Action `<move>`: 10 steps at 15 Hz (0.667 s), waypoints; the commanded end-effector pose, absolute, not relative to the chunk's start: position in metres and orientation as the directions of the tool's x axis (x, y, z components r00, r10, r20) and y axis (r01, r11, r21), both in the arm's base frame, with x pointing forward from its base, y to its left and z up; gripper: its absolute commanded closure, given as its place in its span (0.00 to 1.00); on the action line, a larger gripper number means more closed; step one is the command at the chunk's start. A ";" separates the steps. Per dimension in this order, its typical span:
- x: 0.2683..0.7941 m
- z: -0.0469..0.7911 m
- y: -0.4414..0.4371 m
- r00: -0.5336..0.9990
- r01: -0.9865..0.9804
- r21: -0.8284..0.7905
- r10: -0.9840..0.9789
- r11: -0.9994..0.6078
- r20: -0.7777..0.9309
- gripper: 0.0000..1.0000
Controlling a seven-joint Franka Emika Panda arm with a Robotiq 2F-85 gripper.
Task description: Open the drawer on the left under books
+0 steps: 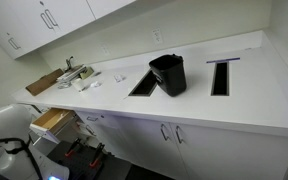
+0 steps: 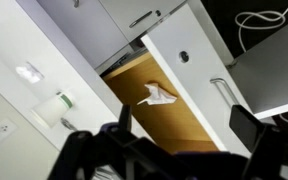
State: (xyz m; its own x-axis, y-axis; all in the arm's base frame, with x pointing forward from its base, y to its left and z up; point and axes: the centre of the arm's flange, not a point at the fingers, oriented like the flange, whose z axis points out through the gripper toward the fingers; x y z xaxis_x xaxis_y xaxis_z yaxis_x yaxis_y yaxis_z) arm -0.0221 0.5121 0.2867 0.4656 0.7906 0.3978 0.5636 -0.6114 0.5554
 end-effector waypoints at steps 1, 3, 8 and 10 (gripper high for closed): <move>0.005 0.359 0.459 0.507 0.464 0.529 0.703 -0.711 0.499 0.00; 0.028 0.390 0.444 0.524 0.421 0.529 0.674 -0.737 0.521 0.00; 0.082 0.444 0.419 0.565 0.395 0.519 0.646 -0.758 0.513 0.00; 0.095 0.449 0.411 0.561 0.449 0.497 0.668 -0.742 0.489 0.00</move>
State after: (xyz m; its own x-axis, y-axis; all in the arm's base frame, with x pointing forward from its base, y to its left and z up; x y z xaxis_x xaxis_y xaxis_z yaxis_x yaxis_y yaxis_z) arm 0.0764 0.4333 0.4372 0.5622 0.6441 0.5187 0.3889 -0.7594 0.5215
